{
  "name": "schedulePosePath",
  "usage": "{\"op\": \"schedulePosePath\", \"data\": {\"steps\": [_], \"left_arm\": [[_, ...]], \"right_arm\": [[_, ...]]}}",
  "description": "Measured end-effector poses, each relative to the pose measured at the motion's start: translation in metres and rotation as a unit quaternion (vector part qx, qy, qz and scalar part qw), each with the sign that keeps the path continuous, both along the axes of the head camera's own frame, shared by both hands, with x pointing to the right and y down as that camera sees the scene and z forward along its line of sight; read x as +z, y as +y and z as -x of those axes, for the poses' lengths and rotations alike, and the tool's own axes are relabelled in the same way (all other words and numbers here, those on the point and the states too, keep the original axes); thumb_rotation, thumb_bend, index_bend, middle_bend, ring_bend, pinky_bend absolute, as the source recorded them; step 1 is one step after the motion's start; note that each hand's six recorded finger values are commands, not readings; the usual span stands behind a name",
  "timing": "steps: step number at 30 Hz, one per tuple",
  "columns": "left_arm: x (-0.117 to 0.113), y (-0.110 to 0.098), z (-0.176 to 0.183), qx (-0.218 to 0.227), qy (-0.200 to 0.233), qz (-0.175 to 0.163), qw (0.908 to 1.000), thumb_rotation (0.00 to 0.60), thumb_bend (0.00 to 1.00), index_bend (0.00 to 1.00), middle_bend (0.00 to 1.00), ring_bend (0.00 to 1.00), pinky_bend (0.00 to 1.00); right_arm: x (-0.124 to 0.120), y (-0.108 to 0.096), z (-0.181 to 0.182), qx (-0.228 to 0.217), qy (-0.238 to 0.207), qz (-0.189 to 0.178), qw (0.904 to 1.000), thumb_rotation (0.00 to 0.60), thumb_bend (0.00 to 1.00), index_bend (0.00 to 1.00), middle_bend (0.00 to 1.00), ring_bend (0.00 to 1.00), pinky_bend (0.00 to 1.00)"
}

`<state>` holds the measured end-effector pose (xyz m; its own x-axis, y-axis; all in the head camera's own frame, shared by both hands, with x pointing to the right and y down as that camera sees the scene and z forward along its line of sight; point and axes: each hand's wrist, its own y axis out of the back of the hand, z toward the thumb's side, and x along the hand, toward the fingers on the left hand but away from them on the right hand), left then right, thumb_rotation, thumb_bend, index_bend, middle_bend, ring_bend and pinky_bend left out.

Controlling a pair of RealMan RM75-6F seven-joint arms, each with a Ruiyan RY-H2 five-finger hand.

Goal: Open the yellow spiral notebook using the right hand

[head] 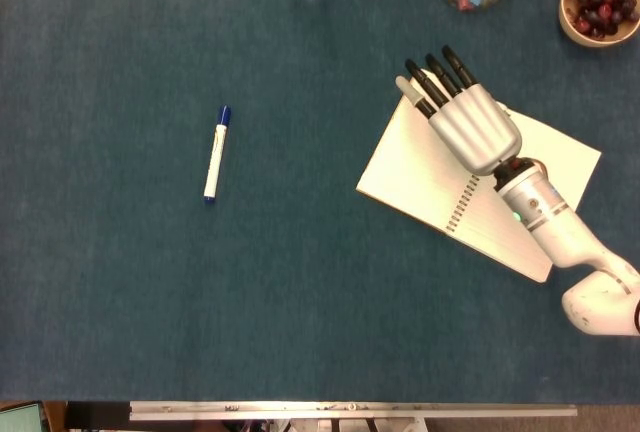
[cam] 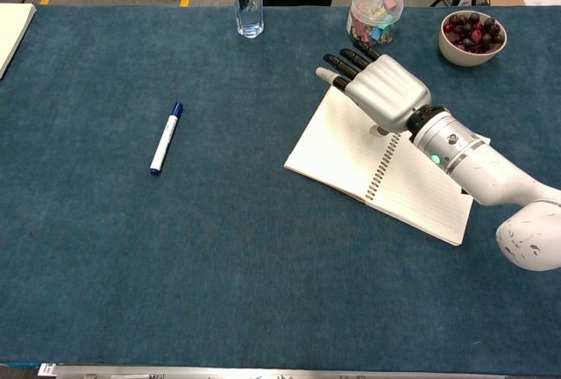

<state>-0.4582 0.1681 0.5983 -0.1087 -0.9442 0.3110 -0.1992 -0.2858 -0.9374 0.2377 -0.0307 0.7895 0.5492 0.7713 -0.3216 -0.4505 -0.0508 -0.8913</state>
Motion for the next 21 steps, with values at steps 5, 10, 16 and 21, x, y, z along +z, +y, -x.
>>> {"op": "schedulePosePath", "data": {"steps": [5,10,16,21], "left_arm": [[-0.001,-0.001,0.001,-0.001,0.000,-0.002,1.0000,0.600,0.49,0.08,0.10,0.02,0.06],[0.000,-0.003,0.001,0.001,-0.001,-0.003,1.0000,0.600,0.49,0.08,0.10,0.02,0.06],[0.003,-0.008,-0.001,0.004,0.001,-0.002,1.0000,0.600,0.49,0.08,0.10,0.02,0.06],[0.005,-0.012,-0.002,0.007,0.002,-0.002,1.0000,0.600,0.49,0.08,0.10,0.02,0.06]], "right_arm": [[-0.010,-0.002,0.001,0.005,-0.024,-0.004,0.9997,0.600,0.03,0.00,0.00,0.00,0.03],[-0.032,-0.007,-0.004,0.016,-0.056,-0.011,0.9982,0.600,0.03,0.00,0.00,0.00,0.03],[-0.074,-0.010,-0.033,0.045,-0.085,-0.022,0.9952,0.600,0.04,0.00,0.00,0.00,0.03],[-0.114,-0.008,-0.083,0.089,-0.083,-0.042,0.9917,0.600,0.11,0.00,0.07,0.01,0.05]]}}
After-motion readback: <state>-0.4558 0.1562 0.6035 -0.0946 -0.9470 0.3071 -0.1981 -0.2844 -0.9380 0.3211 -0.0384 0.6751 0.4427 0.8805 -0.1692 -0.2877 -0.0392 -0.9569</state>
